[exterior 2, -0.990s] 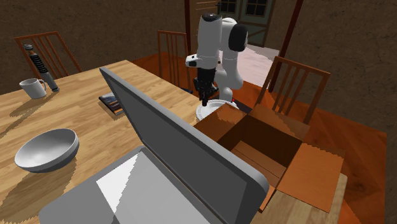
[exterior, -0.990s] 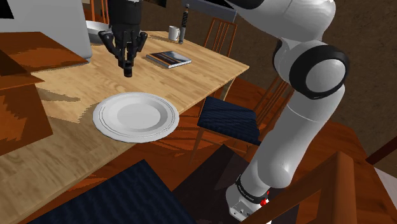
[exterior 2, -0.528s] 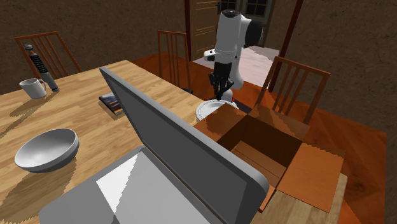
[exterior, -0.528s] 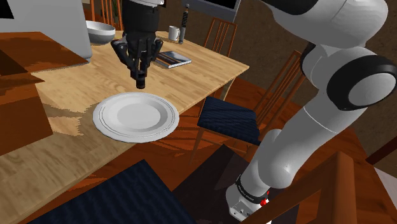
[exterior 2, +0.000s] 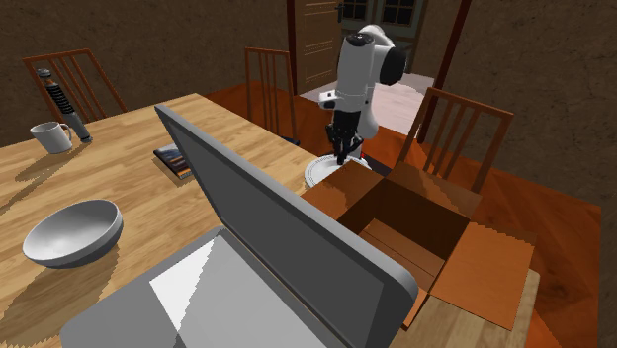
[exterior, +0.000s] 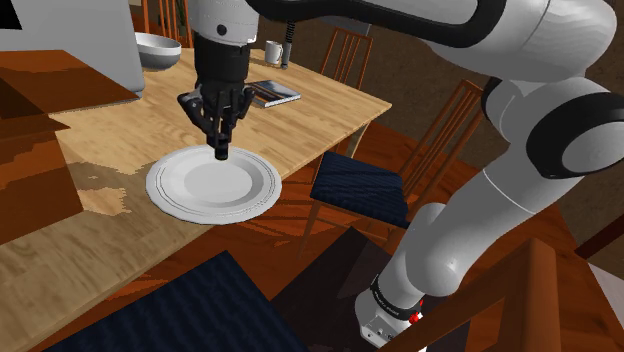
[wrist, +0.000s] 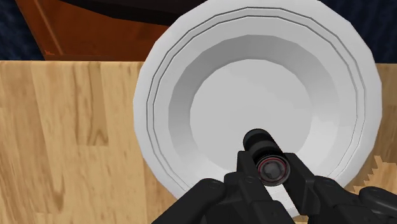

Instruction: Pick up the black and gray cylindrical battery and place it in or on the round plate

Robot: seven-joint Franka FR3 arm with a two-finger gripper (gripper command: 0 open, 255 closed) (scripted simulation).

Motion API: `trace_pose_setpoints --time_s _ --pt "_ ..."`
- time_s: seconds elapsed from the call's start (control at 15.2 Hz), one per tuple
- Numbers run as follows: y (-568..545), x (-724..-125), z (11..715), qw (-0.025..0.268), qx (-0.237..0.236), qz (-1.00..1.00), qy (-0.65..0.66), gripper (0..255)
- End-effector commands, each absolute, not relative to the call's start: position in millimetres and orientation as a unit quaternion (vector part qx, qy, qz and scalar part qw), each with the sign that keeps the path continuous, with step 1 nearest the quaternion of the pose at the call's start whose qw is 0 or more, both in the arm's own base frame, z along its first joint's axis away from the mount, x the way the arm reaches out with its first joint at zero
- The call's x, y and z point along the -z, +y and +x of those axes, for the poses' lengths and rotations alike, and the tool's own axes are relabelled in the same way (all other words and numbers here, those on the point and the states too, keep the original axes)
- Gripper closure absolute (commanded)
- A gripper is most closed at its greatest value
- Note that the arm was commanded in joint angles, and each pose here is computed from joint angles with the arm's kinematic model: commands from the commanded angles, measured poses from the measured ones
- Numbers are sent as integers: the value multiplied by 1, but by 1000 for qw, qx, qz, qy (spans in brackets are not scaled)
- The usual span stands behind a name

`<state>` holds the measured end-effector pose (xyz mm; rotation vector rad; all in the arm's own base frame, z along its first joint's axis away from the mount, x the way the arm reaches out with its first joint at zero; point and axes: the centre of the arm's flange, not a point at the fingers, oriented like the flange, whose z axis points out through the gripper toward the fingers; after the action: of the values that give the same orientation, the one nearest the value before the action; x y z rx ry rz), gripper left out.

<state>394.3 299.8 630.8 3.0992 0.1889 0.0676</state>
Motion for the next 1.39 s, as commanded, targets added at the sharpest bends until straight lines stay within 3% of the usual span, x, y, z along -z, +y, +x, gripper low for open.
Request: trace_pose_setpoints --time_s 0.0,0.46,0.99,1.06,1.32 --pt "300 -620 394 18 -22 998 61 255" --pt "300 -584 394 18 -22 998 61 255" --pt "300 -584 394 18 -22 998 61 255" --pt "300 -584 394 18 -22 998 61 0" --pt "300 -584 394 18 -22 998 61 0"
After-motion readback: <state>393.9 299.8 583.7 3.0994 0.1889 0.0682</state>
